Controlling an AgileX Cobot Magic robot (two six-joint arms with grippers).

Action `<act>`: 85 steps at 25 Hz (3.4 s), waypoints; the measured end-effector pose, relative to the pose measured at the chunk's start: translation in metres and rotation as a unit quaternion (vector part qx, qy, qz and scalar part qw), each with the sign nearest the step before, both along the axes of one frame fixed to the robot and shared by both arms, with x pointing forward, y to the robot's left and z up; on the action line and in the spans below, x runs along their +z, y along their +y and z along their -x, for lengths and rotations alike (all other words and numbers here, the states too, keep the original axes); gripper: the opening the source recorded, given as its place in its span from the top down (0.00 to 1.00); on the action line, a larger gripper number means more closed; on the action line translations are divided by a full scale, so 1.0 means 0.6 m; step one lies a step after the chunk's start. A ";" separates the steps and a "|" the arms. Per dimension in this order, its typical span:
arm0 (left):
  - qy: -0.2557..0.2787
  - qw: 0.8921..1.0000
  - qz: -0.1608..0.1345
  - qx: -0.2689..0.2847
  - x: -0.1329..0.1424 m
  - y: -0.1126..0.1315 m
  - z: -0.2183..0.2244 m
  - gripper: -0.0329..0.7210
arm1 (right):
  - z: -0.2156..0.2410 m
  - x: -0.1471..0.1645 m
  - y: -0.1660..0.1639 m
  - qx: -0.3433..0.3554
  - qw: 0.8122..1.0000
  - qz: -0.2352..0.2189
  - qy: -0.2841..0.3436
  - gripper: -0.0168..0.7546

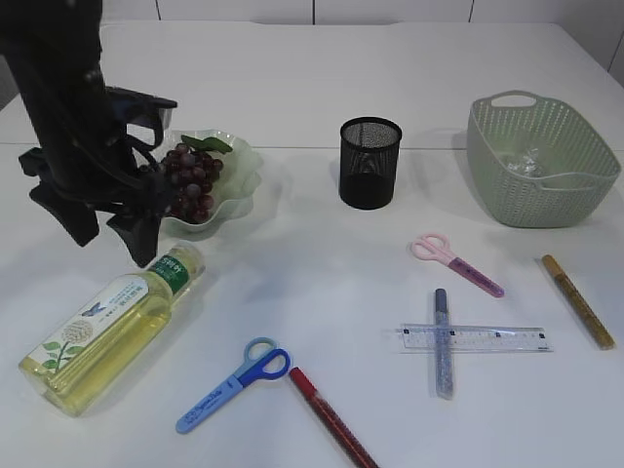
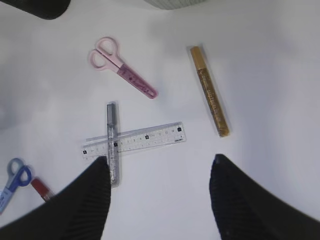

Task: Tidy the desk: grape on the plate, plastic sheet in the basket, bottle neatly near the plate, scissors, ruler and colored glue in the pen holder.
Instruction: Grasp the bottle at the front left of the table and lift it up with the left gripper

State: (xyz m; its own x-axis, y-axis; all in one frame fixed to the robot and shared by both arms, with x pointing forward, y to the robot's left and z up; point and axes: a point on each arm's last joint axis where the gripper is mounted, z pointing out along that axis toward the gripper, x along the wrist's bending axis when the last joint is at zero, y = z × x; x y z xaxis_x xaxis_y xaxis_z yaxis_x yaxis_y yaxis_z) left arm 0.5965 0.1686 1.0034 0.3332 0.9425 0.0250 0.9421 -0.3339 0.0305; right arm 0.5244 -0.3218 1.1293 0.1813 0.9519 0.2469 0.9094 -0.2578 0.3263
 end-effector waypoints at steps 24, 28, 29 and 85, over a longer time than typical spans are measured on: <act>0.102 0.993 -0.048 -0.020 -0.158 -0.007 -0.026 0.18 | 0.005 0.007 0.001 0.010 1.000 0.004 -0.009 0.34; 0.107 0.993 -0.049 -0.023 -0.166 -0.007 -0.027 0.18 | 0.005 0.007 0.001 0.010 1.000 0.005 -0.009 0.34; 0.109 0.993 -0.049 -0.024 -0.169 -0.007 -0.027 0.18 | 0.005 0.007 0.001 0.010 1.000 0.005 -0.009 0.34; -0.332 0.921 0.147 0.143 0.022 0.139 0.237 0.36 | 0.006 0.006 0.000 0.013 1.000 0.009 -0.009 0.34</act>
State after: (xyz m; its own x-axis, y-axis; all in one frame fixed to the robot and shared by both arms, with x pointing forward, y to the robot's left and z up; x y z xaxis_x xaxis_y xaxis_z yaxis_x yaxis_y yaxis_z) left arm 0.4541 0.2522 1.0167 0.0739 0.9880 -0.1359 0.7321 0.0388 0.6801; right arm 0.5211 -0.3218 1.1332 0.1523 0.9608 0.2317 0.9098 -0.2279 0.3469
